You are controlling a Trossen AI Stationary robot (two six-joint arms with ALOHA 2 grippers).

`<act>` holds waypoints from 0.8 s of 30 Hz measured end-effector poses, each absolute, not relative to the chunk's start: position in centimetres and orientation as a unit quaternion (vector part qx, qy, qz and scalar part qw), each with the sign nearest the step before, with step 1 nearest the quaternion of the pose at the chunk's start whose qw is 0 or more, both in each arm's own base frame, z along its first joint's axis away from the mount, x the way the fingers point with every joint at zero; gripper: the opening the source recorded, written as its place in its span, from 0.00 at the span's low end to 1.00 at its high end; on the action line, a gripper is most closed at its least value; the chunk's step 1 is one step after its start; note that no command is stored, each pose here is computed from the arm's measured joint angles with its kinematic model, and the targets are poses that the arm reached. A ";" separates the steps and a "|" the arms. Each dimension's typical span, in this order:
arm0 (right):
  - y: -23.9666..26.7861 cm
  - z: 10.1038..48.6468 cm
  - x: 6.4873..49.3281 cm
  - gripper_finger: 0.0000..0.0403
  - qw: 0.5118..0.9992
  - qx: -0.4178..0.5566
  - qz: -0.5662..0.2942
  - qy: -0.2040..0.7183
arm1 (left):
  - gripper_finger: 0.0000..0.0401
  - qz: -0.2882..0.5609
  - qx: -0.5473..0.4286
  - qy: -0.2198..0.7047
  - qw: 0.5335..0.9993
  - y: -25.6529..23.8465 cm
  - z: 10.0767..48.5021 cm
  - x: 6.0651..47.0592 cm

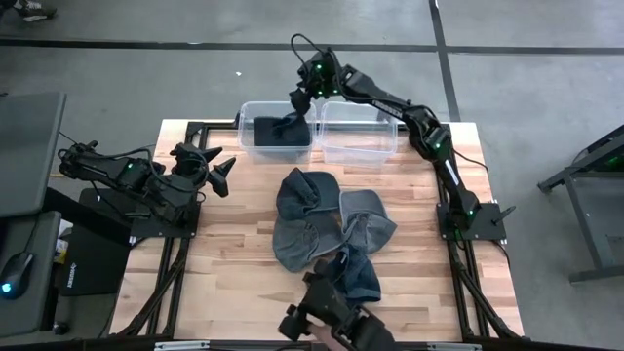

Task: Pick and place caps into container
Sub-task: Put the bottom dark blue cap into the left transparent container

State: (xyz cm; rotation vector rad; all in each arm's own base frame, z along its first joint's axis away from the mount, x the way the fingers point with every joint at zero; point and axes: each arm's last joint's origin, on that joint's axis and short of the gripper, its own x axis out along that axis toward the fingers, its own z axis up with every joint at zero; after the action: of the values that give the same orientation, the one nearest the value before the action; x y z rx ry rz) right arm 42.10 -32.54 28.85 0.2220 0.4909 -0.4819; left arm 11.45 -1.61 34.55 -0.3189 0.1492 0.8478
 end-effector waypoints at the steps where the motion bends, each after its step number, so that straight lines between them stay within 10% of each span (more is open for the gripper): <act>1: -32.5 28.8 41.9 0.55 0.935 0.103 -0.229 0.250 | 0.62 0.408 -0.153 0.075 0.897 -1.6 34.5 11.4; 24: -8.9 36.3 38.9 0.55 0.837 -0.027 0.070 0.541 | 0.62 0.386 -0.194 0.144 0.890 -2.2 27.9 12.3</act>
State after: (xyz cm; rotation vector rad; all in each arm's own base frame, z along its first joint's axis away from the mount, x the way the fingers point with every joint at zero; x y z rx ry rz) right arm 38.92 -8.91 36.26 -0.0572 1.1456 0.1471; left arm 12.32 -2.17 27.90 -0.4031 0.2994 0.8014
